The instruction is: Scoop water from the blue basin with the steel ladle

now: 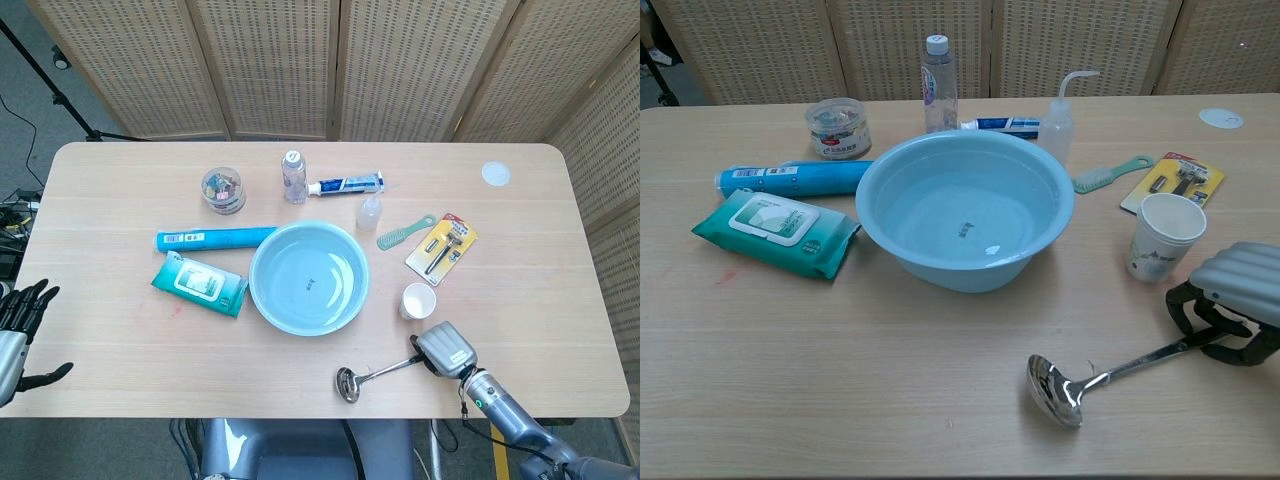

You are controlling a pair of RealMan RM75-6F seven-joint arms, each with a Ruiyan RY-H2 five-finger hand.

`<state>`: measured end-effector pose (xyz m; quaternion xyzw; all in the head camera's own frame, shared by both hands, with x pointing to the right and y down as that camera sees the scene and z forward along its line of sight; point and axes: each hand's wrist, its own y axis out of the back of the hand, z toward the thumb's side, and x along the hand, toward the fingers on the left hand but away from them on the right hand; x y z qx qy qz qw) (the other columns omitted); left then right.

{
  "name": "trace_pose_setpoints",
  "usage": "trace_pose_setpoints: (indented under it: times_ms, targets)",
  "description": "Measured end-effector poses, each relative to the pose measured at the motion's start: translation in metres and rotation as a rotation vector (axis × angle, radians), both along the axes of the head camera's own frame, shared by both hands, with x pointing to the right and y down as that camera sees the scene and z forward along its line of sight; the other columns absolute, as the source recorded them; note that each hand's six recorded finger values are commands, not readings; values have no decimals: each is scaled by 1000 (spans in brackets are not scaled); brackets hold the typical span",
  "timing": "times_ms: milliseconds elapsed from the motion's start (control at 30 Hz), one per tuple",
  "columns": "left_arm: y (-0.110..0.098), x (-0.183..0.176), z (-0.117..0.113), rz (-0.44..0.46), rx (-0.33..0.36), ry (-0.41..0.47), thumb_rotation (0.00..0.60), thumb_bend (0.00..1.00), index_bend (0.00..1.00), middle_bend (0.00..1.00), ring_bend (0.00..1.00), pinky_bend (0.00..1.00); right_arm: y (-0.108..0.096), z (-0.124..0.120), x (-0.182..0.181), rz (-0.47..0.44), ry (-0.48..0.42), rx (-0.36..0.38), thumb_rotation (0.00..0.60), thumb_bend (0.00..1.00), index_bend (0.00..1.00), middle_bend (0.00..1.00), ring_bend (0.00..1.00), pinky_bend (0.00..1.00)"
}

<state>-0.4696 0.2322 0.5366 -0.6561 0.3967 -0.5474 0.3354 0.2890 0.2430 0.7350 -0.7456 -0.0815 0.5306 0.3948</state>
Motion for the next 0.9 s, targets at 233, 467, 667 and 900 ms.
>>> trace_pose_setpoints:
  times_ms: [233, 467, 667, 900]
  targets:
    - [0, 0, 0, 1, -1, -1, 600, 0, 0, 0, 0, 0, -3, -6, 0, 58, -48, -4, 600, 714, 731, 829, 856, 1000]
    - [1, 1, 0, 5, -1, 0, 600, 0, 0, 0, 0, 0, -9, -19, -3, 99, -90, -13, 600, 870, 776, 831, 857, 1000]
    - [1, 1, -1, 5, 1, 3, 600, 0, 0, 0, 0, 0, -14, -29, -6, 125, -111, -24, 600, 878, 783, 832, 857, 1000]
    - [1, 1, -2, 5, 3, 8, 600, 0, 0, 0, 0, 0, -21, -41, -9, 163, -137, -33, 600, 898, 785, 831, 857, 1000]
